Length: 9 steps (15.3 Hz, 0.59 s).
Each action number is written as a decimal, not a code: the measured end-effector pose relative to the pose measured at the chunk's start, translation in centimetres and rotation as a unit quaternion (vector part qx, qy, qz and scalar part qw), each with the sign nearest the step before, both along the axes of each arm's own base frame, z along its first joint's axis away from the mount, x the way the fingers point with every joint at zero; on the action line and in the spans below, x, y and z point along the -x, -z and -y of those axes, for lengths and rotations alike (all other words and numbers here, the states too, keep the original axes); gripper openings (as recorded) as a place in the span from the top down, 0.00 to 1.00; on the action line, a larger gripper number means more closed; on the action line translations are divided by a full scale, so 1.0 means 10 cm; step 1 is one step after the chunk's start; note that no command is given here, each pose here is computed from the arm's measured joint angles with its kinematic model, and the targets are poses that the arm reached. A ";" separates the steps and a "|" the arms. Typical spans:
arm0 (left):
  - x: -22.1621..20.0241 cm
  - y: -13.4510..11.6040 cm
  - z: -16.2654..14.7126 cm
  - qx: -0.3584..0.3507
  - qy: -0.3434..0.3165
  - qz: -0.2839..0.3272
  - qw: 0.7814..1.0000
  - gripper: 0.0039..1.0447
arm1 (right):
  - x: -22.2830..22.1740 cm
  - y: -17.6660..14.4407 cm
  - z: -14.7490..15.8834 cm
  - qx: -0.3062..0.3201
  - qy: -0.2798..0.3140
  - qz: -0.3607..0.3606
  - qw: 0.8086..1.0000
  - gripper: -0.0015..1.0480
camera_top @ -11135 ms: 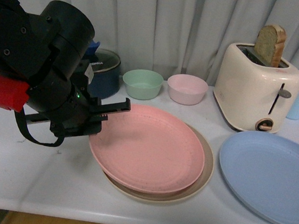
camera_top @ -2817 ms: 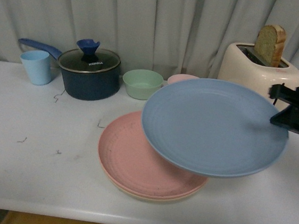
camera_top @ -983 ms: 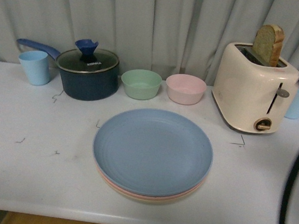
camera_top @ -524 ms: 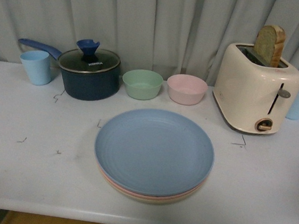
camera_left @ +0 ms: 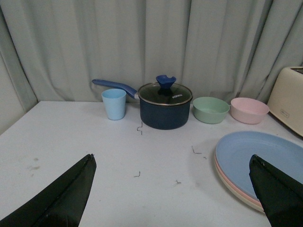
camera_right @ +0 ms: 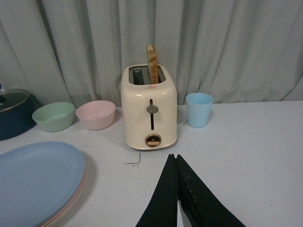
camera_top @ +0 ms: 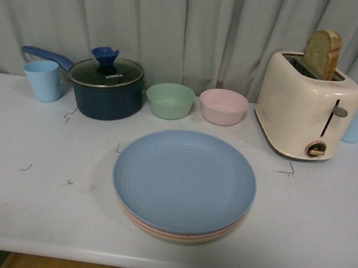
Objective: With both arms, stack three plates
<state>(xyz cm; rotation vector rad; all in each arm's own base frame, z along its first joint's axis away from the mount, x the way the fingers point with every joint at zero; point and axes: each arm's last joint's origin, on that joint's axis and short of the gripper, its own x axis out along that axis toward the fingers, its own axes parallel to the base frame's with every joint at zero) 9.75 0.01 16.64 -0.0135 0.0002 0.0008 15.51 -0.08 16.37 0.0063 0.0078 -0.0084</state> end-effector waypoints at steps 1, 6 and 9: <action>0.00 0.00 0.00 0.000 0.000 0.000 1.000 0.06 | 0.04 -0.01 0.00 0.000 0.000 0.001 1.000 0.98; 0.00 0.00 0.00 0.000 0.000 0.000 1.000 0.06 | 0.21 -0.04 0.00 0.000 0.000 0.005 1.000 0.98; 0.00 0.00 0.00 0.000 0.000 0.000 1.000 0.06 | 0.29 -0.06 0.00 0.000 0.000 0.008 1.000 0.98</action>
